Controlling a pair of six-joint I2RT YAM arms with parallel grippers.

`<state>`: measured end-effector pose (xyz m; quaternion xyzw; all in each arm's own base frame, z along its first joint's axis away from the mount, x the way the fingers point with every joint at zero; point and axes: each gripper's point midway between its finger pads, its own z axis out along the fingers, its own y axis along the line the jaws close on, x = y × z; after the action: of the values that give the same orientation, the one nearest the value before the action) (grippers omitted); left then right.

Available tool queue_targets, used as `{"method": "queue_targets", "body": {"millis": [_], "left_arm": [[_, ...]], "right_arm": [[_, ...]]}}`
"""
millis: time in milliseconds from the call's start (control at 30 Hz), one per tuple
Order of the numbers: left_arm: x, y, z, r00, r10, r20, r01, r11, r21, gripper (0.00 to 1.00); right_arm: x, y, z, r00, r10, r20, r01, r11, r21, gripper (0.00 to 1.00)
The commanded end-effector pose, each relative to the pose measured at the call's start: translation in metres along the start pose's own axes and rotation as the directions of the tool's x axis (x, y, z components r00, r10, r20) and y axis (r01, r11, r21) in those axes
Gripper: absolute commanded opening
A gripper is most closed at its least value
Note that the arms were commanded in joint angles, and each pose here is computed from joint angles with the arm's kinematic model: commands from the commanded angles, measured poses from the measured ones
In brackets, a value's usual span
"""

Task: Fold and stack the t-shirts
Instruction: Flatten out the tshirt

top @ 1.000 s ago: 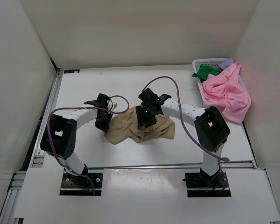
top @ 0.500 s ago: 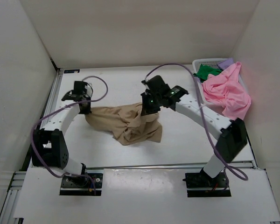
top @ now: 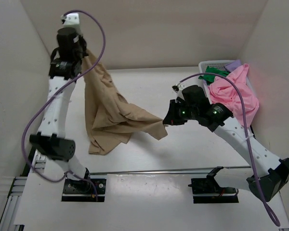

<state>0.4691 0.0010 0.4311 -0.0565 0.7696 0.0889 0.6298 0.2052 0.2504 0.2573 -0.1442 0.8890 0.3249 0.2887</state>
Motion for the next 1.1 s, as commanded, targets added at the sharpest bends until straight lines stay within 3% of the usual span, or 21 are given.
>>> {"method": "queue_targets", "body": {"millis": [0,33,67,100,167,200,267,300,367,400,433,500,533,633,667,800,833,933,967,1000,1067], "left_arm": [[0.080,-0.032,0.080,0.977,0.079,-0.196,-0.089,0.995,-0.043,0.30],[0.117,-0.032,0.104,0.954,0.115,-0.276,-0.150,0.982,-0.110,0.57],[0.107,-0.038,0.107,0.958,0.118,-0.260,-0.156,0.979,-0.130,0.81],[0.111,-0.041,0.106,0.950,0.132,-0.282,-0.175,0.976,-0.133,0.99],[0.105,-0.054,0.080,0.938,0.152,-0.312,-0.166,0.986,-0.018,0.99],[0.121,-0.060,0.067,0.919,0.171,-0.356,-0.163,0.985,0.051,0.99],[0.103,-0.078,0.011,0.935,0.167,-0.313,-0.100,0.970,0.221,0.99],[0.147,-0.078,-0.006,0.893,0.212,-0.398,-0.113,0.960,0.257,0.99],[0.161,-0.072,-0.050,0.880,0.229,-0.416,-0.098,0.945,0.313,0.99],[0.215,-0.066,-0.068,0.806,0.279,-0.522,-0.103,0.935,0.340,0.99],[0.244,-0.060,-0.086,0.750,0.308,-0.585,-0.099,0.927,0.361,0.99],[0.286,-0.054,-0.114,0.679,0.346,-0.647,-0.089,0.915,0.395,0.99],[0.329,-0.044,-0.131,0.592,0.376,-0.713,-0.095,0.911,0.401,0.99],[0.388,-0.042,-0.167,0.462,0.445,-0.767,-0.085,0.883,0.461,0.99],[0.396,-0.042,-0.163,0.472,0.443,-0.762,-0.093,0.885,0.457,0.99],[0.432,-0.036,-0.162,0.401,0.479,-0.781,-0.153,0.875,0.459,0.99],[0.441,-0.035,-0.155,0.387,0.482,-0.786,-0.176,0.875,0.450,0.96],[0.442,-0.023,-0.138,0.387,0.454,-0.803,-0.225,0.891,0.395,0.57],[0.436,-0.019,-0.127,0.409,0.420,-0.811,-0.216,0.907,0.361,0.43],[0.432,-0.011,-0.121,0.417,0.405,-0.814,-0.240,0.913,0.331,0.16],[0.423,0.004,-0.104,0.462,0.357,-0.812,-0.269,0.929,0.255,0.10]], "right_arm": [[-0.003,-0.027,0.012,0.994,0.111,0.010,-0.111,0.990,0.083,0.00],[-0.006,-0.035,0.014,0.992,0.124,0.018,-0.126,0.986,0.106,0.00],[-0.013,-0.038,0.011,0.991,0.132,0.038,-0.135,0.985,0.110,0.00],[-0.014,-0.049,0.016,0.988,0.154,0.032,-0.157,0.978,0.135,0.00],[-0.025,-0.053,0.016,0.987,0.152,0.050,-0.157,0.977,0.143,0.00],[-0.025,-0.059,0.020,0.986,0.163,0.041,-0.167,0.973,0.157,0.00],[-0.025,-0.063,0.022,0.986,0.165,0.033,-0.169,0.972,0.163,0.00],[-0.026,-0.069,0.024,0.984,0.176,0.033,-0.179,0.969,0.173,0.00],[-0.025,-0.075,0.025,0.984,0.176,0.037,-0.180,0.967,0.182,0.00],[-0.023,-0.082,0.028,0.981,0.191,0.031,-0.193,0.961,0.197,0.00],[-0.023,-0.081,0.028,0.981,0.192,0.026,-0.194,0.963,0.190,0.00],[-0.026,-0.084,0.029,0.980,0.194,0.041,-0.199,0.962,0.190,0.00],[-0.026,-0.084,0.029,0.980,0.194,0.041,-0.199,0.962,0.190,0.00],[-0.024,-0.089,0.029,0.980,0.195,0.038,-0.198,0.960,0.199,0.00],[-0.024,-0.089,0.029,0.980,0.194,0.038,-0.198,0.960,0.199,0.00],[-0.025,-0.092,0.028,0.979,0.200,0.043,-0.204,0.958,0.203,0.00],[-0.029,-0.096,0.024,0.977,0.201,0.065,-0.211,0.954,0.215,0.00],[-0.031,-0.102,0.012,0.973,0.208,0.101,-0.227,0.947,0.228,0.00],[-0.031,-0.107,0.008,0.970,0.212,0.117,-0.235,0.941,0.243,0.00],[-0.031,-0.118,0.003,0.966,0.221,0.131,-0.249,0.930,0.271,0.00],[-0.021,-0.131,-0.003,0.963,0.236,0.133,-0.266,0.918,0.296,0.00]]}}
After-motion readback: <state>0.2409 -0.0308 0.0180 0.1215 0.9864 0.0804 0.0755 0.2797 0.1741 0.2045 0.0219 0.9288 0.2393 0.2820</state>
